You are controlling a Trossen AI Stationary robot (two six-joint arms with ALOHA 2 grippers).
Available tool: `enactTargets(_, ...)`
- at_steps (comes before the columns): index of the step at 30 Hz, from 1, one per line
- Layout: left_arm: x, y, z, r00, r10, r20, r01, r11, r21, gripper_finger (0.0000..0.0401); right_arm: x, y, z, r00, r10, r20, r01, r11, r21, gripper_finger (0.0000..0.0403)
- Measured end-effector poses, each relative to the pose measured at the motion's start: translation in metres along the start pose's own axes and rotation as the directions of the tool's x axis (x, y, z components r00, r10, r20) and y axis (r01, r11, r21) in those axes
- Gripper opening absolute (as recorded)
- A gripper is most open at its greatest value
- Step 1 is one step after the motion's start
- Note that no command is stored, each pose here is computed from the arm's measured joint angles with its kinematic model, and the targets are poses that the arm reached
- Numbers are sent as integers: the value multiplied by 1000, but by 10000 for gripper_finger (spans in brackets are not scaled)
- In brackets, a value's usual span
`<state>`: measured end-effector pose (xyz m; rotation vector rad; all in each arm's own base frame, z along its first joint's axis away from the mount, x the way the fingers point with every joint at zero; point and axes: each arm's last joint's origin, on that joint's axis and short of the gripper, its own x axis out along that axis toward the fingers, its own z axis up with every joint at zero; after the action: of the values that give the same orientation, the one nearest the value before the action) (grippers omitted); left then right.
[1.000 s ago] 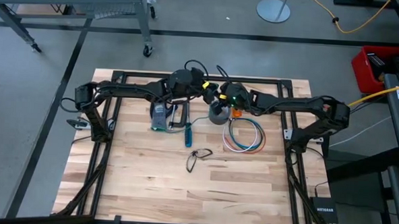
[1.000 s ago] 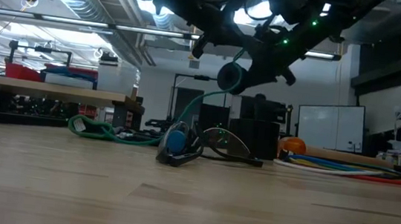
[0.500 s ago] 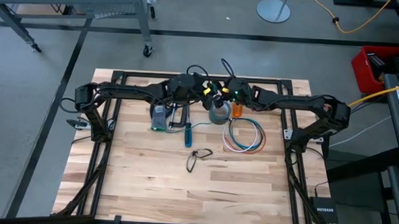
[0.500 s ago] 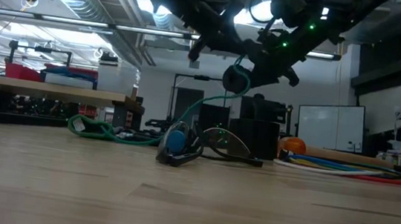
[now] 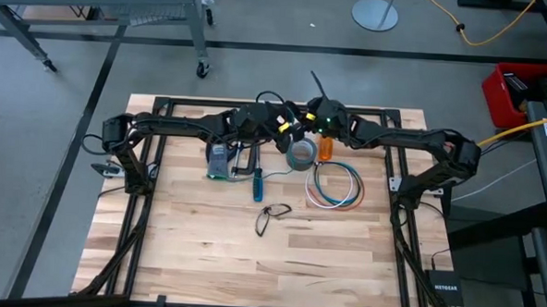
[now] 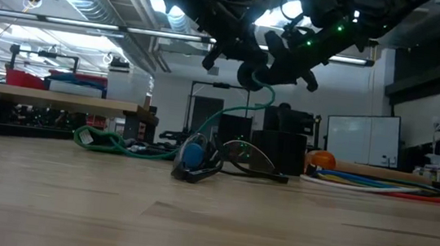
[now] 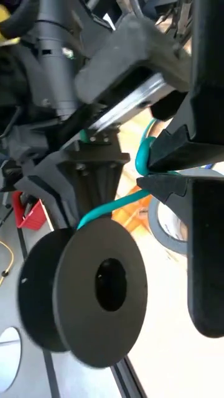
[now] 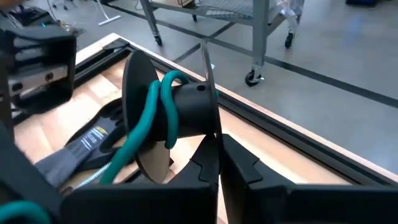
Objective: Coil cords
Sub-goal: Coil the green wire onto the spool
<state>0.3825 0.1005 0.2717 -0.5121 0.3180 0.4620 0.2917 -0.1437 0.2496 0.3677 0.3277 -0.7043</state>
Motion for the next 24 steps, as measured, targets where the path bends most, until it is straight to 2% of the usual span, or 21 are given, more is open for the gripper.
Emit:
enactTargets(9,0,-1,0,1000,12,7,-12,999,41,0,-6,-7,15,993,104,59,-106,994,27,1)
enactTargets(14,-1,-2,-3,999,37,3,-37,994,98,0,-15,-11,25,987,123,101,-128,991,38,1)
enactTargets(24,-1,-5,-10,991,135,16,-136,971,198,0,-43,-14,44,957,255,140,-258,966,4,1)
